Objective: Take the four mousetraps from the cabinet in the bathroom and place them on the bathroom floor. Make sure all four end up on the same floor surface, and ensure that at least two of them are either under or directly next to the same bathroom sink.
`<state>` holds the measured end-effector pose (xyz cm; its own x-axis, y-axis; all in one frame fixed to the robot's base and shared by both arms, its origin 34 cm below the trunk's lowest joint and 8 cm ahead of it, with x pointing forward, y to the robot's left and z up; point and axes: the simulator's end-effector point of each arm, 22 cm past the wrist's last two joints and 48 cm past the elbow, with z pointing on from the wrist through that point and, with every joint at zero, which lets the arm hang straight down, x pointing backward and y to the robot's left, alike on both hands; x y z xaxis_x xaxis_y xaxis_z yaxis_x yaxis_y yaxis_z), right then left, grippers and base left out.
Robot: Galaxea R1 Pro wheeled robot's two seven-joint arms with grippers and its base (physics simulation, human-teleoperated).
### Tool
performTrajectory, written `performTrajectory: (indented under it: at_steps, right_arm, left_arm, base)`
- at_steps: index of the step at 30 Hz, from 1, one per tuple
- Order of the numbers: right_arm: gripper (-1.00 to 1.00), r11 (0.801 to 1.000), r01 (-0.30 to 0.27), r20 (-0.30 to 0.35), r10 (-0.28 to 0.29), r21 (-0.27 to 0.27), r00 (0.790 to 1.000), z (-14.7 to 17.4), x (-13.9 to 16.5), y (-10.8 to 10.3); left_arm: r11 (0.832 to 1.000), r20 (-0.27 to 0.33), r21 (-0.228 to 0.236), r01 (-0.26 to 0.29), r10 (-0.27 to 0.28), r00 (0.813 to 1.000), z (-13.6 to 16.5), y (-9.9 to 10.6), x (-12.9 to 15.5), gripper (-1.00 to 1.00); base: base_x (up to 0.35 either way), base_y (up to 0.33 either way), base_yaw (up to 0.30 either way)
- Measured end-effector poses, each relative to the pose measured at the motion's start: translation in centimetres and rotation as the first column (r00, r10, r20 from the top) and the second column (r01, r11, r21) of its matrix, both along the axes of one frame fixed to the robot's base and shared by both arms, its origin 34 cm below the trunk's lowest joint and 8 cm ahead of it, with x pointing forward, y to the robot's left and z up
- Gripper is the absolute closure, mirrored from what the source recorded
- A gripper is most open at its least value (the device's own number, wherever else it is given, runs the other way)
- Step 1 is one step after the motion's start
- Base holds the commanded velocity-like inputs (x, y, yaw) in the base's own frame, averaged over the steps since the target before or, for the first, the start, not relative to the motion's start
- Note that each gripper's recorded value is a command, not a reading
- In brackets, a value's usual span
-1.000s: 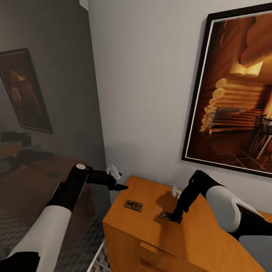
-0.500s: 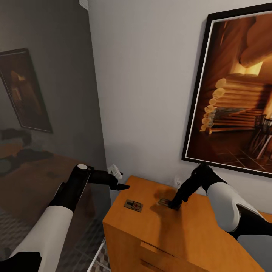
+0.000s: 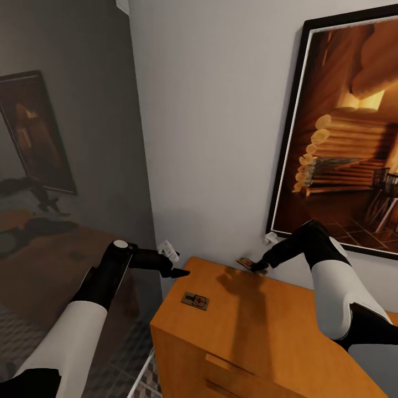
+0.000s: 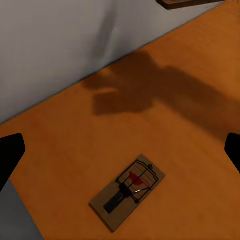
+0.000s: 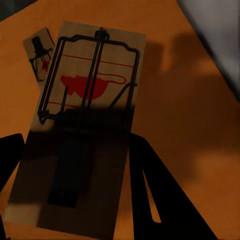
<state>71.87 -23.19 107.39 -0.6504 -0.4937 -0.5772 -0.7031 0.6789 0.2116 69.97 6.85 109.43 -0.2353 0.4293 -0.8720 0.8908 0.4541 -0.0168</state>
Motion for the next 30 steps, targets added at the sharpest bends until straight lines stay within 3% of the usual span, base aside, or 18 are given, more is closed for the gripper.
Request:
performTrajectory:
  at_steps: [4, 14, 23, 30]
  right_arm:
    - [1.0, 0.998, 0.054, -0.036, -0.053, 0.02, 0.998, 0.0, 0.0, 0.1]
    - [1.0, 0.996, 0.081, -0.061, -0.079, 0.046, 0.995, -0.1, -0.1, 0.3]
    - [1.0, 0.987, 0.144, -0.122, -0.135, 0.068, 0.983, -0.4, -0.3, 0.5]
    - [1.0, 0.987, 0.142, -0.186, -0.127, 0.072, 0.974, -2.1, -1.3, 1.2]
  left_arm:
    - [1.0, 0.0, -0.001, 0.0, 0.0, 1.0, 0.0, 0.0, 0.0, -1.0]
    - [1.0, 0.0, -0.004, 0.004, -0.004, 1.0, 0.1, -0.4, -0.1, -1.0]
    - [1.0, 0.0, -0.004, 0.004, -0.004, 1.0, 0.1, -0.3, -0.1, -1.0]
    - [1.0, -0.004, 0.008, 0.019, -0.019, 1.0, -0.2, -0.7, -0.4, -1.0]
  base:
    - [0.0, 0.0, 0.0]
    - [0.0, 0.0, 0.0]
    - [0.0, 0.0, 0.0]
    - [0.0, 0.0, 0.0]
